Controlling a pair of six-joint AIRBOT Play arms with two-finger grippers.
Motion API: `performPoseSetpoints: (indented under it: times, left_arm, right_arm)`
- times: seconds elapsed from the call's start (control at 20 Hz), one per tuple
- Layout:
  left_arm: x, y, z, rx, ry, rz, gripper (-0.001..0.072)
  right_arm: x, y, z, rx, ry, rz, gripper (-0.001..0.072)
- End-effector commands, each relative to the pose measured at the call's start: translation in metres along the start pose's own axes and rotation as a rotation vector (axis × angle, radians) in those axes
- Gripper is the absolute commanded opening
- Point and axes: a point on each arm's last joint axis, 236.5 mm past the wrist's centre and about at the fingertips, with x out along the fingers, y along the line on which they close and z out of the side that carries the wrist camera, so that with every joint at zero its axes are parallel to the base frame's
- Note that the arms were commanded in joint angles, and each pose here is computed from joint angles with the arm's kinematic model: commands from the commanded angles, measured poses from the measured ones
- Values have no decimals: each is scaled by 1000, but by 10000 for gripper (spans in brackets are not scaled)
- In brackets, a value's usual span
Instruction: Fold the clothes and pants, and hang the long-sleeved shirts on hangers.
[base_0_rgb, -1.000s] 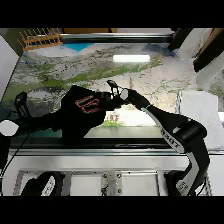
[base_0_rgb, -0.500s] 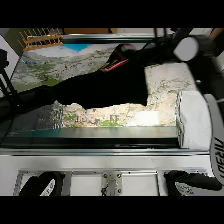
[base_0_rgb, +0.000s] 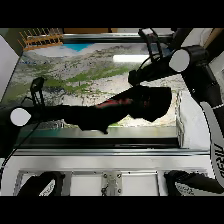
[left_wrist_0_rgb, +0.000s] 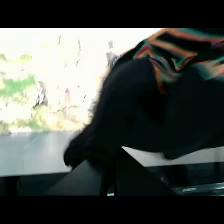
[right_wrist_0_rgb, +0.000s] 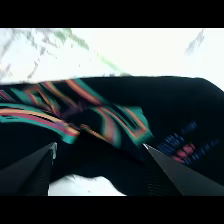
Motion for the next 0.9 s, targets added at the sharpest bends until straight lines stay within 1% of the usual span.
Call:
performPoseSetpoints:
  times: [0.0, 0.1, 0.25, 0.3, 0.4, 0.5, 0.6, 0.85]
  left_arm:
    - [31, 34, -29, -66, 124, 66, 5]
    - [37, 41, -36, -84, 154, 80, 6]
    - [45, 44, -41, -90, 186, 87, 6]
    - [47, 45, -42, -92, 194, 89, 5]
    - [51, 47, -44, -95, 207, 94, 5]
    - [54, 48, -46, -97, 220, 98, 5]
    - [55, 48, -45, -96, 217, 97, 5]
    - [56, 48, -41, -96, 200, 95, 6]
  right_arm:
    - [19, -52, -57, 102, 161, -64, 592]
    - [23, -96, -111, 266, 251, -116, 592]
    - [38, -148, -202, 626, 352, -189, 593]
    - [47, -153, -227, 733, 369, -178, 593]
    - [71, -149, -250, 889, 330, -87, 593]
    - [94, -136, -251, 914, 284, 4, 593]
    - [114, -118, -248, 894, 284, 70, 593]
    - [142, -102, -237, 833, 252, 63, 582]
